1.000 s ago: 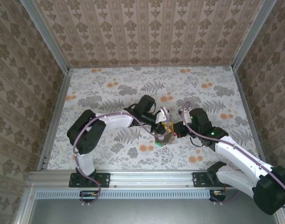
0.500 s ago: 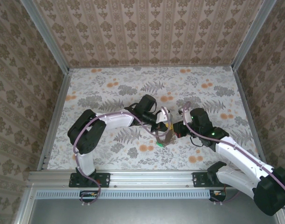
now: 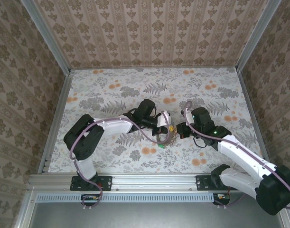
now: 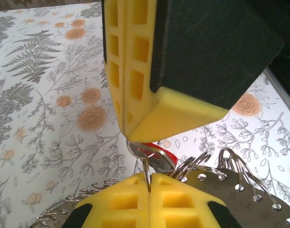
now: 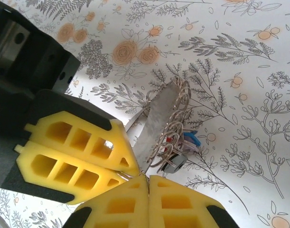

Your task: Put the keys on the keyring

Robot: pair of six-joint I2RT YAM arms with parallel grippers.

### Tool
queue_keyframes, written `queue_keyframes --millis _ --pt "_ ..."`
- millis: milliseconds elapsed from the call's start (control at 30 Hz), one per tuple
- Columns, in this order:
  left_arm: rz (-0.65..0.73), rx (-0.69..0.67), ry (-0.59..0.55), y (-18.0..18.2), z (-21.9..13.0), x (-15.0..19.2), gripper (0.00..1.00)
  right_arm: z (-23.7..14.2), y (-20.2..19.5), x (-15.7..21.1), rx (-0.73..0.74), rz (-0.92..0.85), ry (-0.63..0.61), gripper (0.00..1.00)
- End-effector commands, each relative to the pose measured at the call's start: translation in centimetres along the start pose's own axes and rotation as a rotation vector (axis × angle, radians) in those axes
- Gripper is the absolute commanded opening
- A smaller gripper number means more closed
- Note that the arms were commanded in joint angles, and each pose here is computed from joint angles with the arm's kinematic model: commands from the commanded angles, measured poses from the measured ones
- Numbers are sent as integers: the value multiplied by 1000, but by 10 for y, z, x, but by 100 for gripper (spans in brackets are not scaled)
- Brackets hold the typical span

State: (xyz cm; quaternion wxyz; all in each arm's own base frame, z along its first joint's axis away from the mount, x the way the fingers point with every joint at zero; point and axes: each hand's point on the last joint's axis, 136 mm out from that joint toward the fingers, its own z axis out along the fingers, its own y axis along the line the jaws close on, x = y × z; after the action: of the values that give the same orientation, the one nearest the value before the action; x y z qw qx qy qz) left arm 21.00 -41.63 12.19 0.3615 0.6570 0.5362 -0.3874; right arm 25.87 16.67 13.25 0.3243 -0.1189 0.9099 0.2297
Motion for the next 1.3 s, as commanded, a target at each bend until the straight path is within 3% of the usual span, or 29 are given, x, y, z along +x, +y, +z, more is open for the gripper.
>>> queue_keyframes --millis 0,333,800,1033,1267 --pt "52 -50 -105 7 -16 -33 0 1 -20 8 91 29 54 0" --pt "54 -88 -139 11 -18 -36 0 11 -13 9 33 41 89 0" --pt "27 -99 -88 9 -16 -17 1 -6 19 -28 -144 17 -62 0" --pt "24 -95 -82 10 -15 -18 19 -8 26 -29 -184 -6 -58 0" --pt "20 -58 -83 7 -14 -22 25 -10 31 -32 -205 -26 -62 0"
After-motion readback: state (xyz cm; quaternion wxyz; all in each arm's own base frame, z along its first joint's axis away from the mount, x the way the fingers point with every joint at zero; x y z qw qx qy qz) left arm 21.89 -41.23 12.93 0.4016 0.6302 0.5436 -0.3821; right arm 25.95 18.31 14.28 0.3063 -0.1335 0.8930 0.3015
